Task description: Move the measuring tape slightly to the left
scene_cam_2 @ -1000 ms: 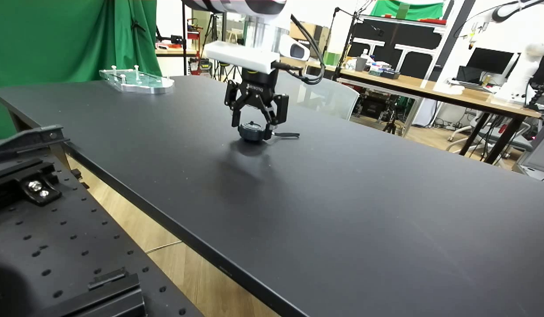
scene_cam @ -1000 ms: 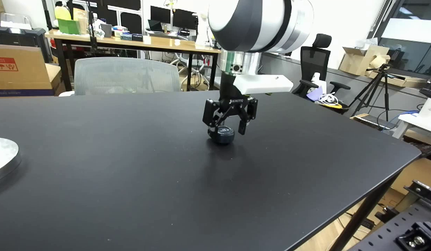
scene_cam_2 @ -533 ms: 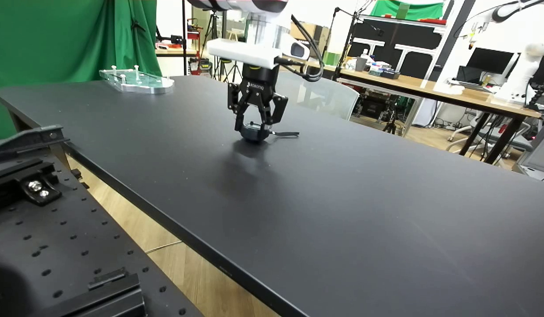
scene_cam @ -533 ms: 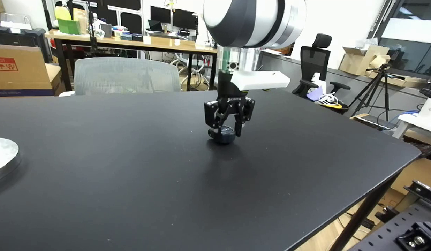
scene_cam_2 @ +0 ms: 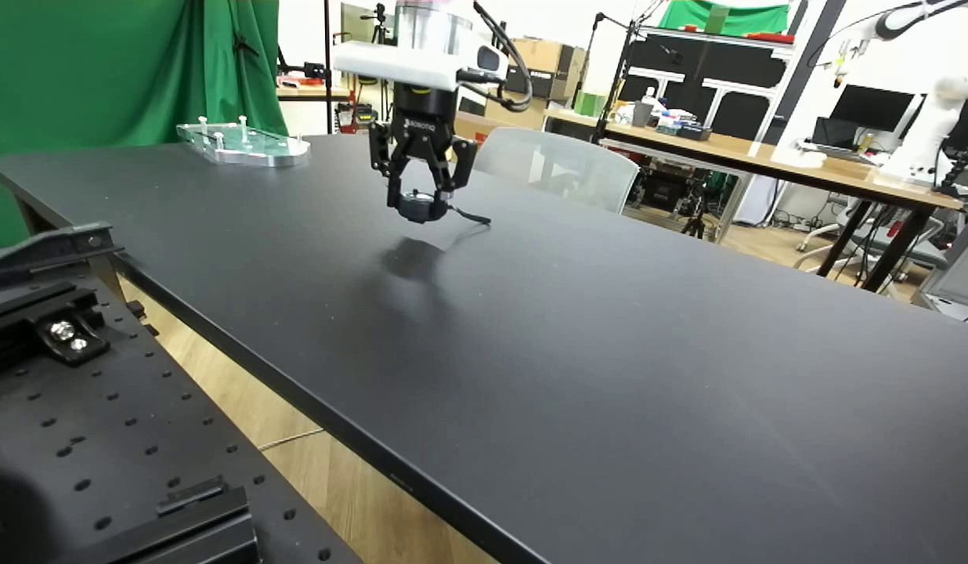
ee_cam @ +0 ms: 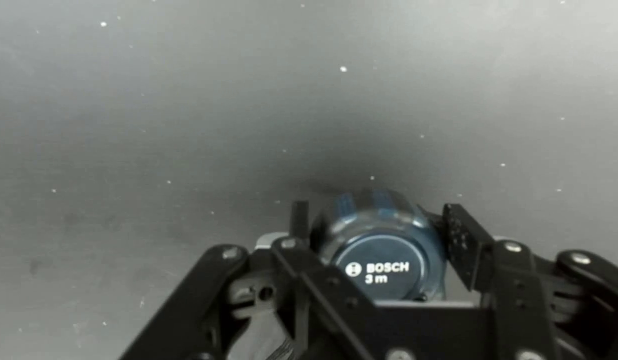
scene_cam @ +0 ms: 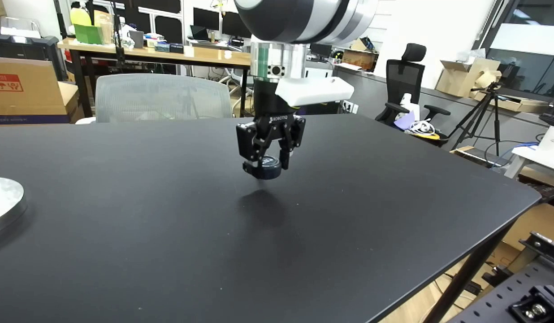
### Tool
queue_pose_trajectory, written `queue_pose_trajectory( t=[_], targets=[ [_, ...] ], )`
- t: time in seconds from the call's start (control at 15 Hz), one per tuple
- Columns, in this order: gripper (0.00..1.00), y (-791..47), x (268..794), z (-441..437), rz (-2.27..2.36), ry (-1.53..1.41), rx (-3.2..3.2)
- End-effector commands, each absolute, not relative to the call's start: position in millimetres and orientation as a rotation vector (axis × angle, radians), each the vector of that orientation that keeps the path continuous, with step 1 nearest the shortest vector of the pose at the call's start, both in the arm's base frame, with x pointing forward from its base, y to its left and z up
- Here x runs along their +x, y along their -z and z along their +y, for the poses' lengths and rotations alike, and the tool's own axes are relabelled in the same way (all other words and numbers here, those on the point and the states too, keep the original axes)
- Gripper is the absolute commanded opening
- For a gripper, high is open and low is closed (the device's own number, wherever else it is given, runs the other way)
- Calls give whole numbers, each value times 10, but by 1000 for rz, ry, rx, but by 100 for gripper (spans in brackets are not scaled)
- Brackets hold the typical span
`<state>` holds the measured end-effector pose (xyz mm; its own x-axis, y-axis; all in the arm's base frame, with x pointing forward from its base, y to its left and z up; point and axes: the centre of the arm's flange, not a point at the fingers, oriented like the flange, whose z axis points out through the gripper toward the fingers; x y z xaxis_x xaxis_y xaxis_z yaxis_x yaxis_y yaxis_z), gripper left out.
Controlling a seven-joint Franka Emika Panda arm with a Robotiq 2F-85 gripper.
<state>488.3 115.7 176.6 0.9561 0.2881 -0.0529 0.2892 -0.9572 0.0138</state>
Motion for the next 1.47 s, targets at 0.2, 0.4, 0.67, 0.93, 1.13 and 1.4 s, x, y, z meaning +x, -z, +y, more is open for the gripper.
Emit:
queue_pose_trajectory(
  t=[0.2, 0.4, 0.67, 0.93, 1.13, 1.4],
  targets=[
    [42, -2045, 4230, 1728, 692, -16, 3052],
    [42, -1994, 4053, 1926, 792, -31, 3036],
    [42, -1867, 3932, 2082, 892, -47, 2999],
    [42, -1772, 3857, 2127, 973, -56, 2961],
    [42, -1720, 3830, 2140, 1016, -59, 2938],
    [97, -1675, 3817, 2138, 1044, -50, 2915]
  ],
)
